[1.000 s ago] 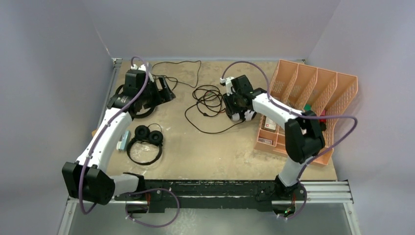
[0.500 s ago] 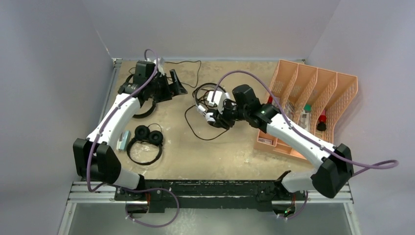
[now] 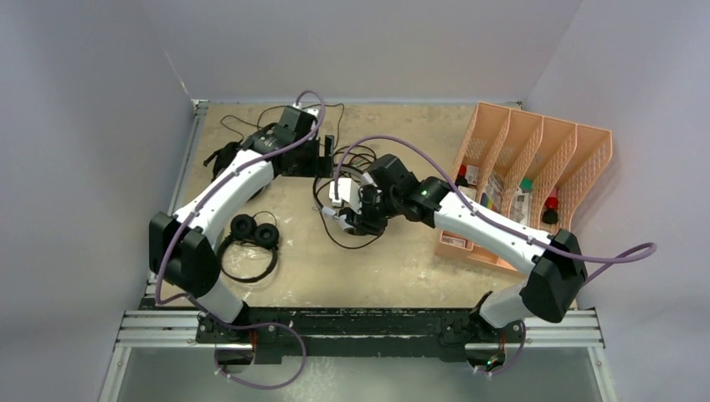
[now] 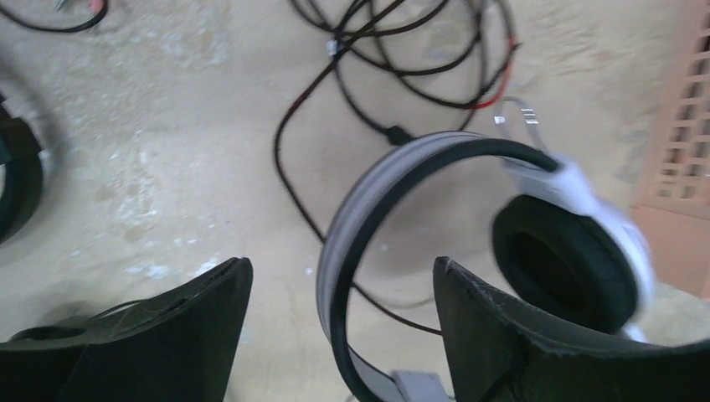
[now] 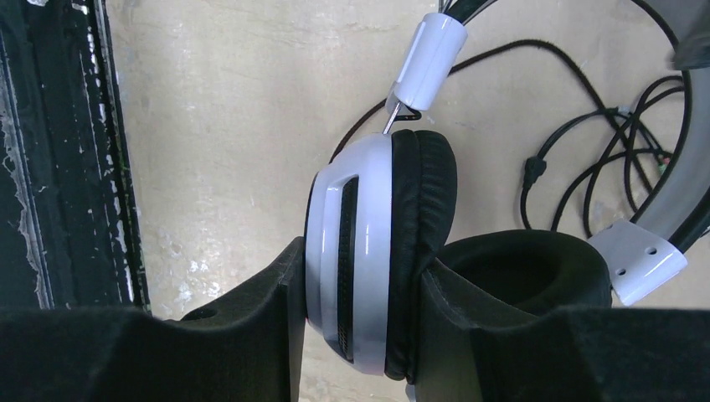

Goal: Wrap the headphones
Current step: Pick up the headphones from the center of the board.

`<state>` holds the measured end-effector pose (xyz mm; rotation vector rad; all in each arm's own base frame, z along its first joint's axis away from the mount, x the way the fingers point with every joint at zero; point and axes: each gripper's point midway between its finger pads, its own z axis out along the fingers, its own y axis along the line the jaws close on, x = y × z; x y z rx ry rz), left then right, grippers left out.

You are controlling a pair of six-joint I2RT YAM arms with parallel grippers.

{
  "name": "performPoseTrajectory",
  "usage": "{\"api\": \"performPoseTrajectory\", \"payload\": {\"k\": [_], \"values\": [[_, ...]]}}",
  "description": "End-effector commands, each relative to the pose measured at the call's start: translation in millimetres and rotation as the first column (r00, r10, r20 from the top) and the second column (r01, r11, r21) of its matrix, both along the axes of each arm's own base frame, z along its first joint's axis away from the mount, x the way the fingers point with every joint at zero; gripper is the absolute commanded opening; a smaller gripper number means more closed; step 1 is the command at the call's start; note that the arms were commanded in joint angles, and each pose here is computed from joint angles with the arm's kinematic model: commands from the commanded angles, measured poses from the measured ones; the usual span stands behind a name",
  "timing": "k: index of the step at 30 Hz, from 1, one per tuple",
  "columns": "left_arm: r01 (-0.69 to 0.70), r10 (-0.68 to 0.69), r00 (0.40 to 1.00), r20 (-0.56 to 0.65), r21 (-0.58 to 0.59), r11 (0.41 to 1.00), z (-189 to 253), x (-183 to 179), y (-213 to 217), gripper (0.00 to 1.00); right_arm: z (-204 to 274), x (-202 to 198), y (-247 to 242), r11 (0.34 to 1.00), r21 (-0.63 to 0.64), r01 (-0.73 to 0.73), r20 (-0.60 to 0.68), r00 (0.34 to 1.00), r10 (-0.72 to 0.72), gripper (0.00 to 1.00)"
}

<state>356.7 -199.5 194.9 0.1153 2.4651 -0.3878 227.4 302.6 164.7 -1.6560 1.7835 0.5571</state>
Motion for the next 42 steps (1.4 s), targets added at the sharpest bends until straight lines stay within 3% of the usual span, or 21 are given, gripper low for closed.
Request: {"api": "performPoseTrajectory", "payload": {"k": [1,3,7,11,13,17,19,20,25,29,32,37,39,42], "values": [[-0.009,0.007,1.0,0.016,0.166,0.986,-5,3,16,0.74,53,14,14,0.996,0.087,-0.022,0.166,0.986,0.007,0.0],[-0.007,0.004,1.0,0.014,0.209,0.978,-10,-1,16,0.68,54,13,15,0.996,0.086,-0.025,0.174,0.985,0.009,0.0],[-0.013,0.008,1.0,0.022,0.247,0.969,-16,-2,15,0.43,55,10,16,0.998,0.055,-0.017,0.186,0.983,0.006,0.0],[0.006,-0.009,1.0,0.015,0.241,0.97,-18,0,8,0.32,61,3,17,0.999,0.049,-0.021,0.199,0.98,0.011,0.0],[0.009,-0.013,1.0,0.015,0.241,0.971,-19,3,5,0.22,66,0,17,0.998,0.06,-0.019,0.209,0.978,0.006,0.0],[0.02,-0.022,1.0,0.004,0.226,0.974,-21,5,-1,0.15,76,-6,16,0.997,0.074,-0.025,0.221,0.975,0.008,0.0],[0.017,-0.021,1.0,0.019,0.208,0.978,-15,5,-4,0.0,79,-5,14,0.997,0.079,-0.012,0.225,0.974,-0.006,0.0],[0.004,-0.012,0.999,0.038,0.204,0.979,-9,7,-3,0.0,81,-3,13,0.996,0.084,0.014,0.222,0.975,-0.032,0.06],[-0.104,0.077,0.986,0.145,0.187,0.977,22,12,13,0.0,108,9,6,0.966,0.176,0.187,0.202,0.954,-0.222,0.68],[-0.248,0.227,0.952,0.207,0.083,0.965,51,20,44,0.0,145,34,-13,0.878,0.3,0.374,0.242,0.86,-0.449,0.97],[-0.332,0.347,0.914,0.211,-0.104,0.937,80,29,71,0.0,170,50,-29,0.786,0.404,0.467,0.182,0.801,-0.57,0.99],[-0.404,0.465,0.853,0.235,-0.267,0.875,135,36,89,0.0,178,88,-72,0.621,0.494,0.609,-0.033,0.727,-0.686,0.99],[-0.415,0.515,0.827,0.226,-0.373,0.83,163,38,88,0.0,174,93,-73,0.592,0.513,0.621,-0.101,0.729,-0.677,0.99],[-0.368,0.554,0.8,0.232,-0.54,0.757,217,42,80,0.0,174,92,-61,0.595,0.573,0.563,-0.136,0.782,-0.608,0.99]]}}
